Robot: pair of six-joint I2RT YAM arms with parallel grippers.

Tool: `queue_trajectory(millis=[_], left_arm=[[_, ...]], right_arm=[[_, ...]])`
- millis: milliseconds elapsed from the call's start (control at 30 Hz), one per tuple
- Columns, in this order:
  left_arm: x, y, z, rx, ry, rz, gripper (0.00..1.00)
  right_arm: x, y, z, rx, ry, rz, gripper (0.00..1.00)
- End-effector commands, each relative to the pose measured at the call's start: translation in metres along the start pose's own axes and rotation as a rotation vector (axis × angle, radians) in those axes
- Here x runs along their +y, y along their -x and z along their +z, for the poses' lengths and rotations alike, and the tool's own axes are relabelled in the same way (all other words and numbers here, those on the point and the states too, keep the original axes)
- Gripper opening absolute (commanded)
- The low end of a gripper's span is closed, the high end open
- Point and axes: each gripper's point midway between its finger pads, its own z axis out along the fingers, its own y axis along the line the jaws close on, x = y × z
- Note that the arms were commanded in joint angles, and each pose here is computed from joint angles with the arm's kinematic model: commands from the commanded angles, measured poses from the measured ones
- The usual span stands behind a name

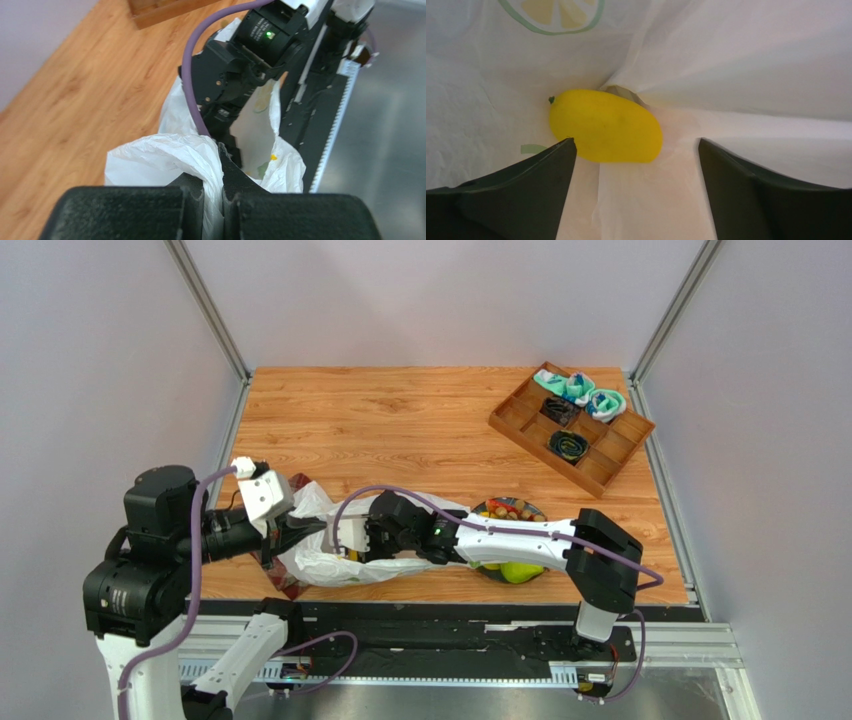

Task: Take the fake fruits out of the plastic bag
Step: Take out the fake fruit from the plastic bag.

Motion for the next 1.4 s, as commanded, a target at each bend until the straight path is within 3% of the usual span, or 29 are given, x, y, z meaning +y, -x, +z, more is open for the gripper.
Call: queue_trajectory(millis=[0,100,233,433,600,767,1000,1233,1367], left_arm=[[-0.018,-0.071,-0.029,0.259,0.051,0.051,0.00],[-0.016,-0.097,-0.049,0.332,0.158,0.157,0.00],[-0.037,-0.107,-0.066,0.269,0.213,0.348,0.00],[-0.042,-0.112,-0.071,0.256,0.237,0.387,0.00],[-0.043,-0.110,-0.078,0.247,0.277,0.405,0.00],[-0.040,-0.111,-0.082,0.259,0.311,0.407,0.00],[-0.041,-0.119,-0.075,0.260,0.276,0.411,0.00],[-0.026,-0.135,-0.069,0.262,0.346,0.412,0.00],[-0.013,-0.158,-0.063,0.314,0.374,0.422,0.00]], right_arm=[[-0.001,0.018,0.018,-0.031,-0.080,-0.090,1.00],[-0.007,0.020,0.024,-0.028,-0.117,-0.076,1.00],[-0.019,0.020,0.041,-0.024,-0.162,-0.109,1.00],[-0.029,0.009,0.081,0.015,-0.181,-0.134,1.00],[-0.026,-0.028,0.122,0.106,-0.183,-0.191,0.99],[-0.020,-0.038,0.129,0.140,-0.135,-0.224,0.73],[-0.023,-0.022,0.117,0.116,-0.111,-0.239,0.48],[-0.035,0.023,0.075,0.064,-0.091,-0.207,0.15],[-0.046,0.050,0.037,0.048,-0.060,-0.073,0.08]])
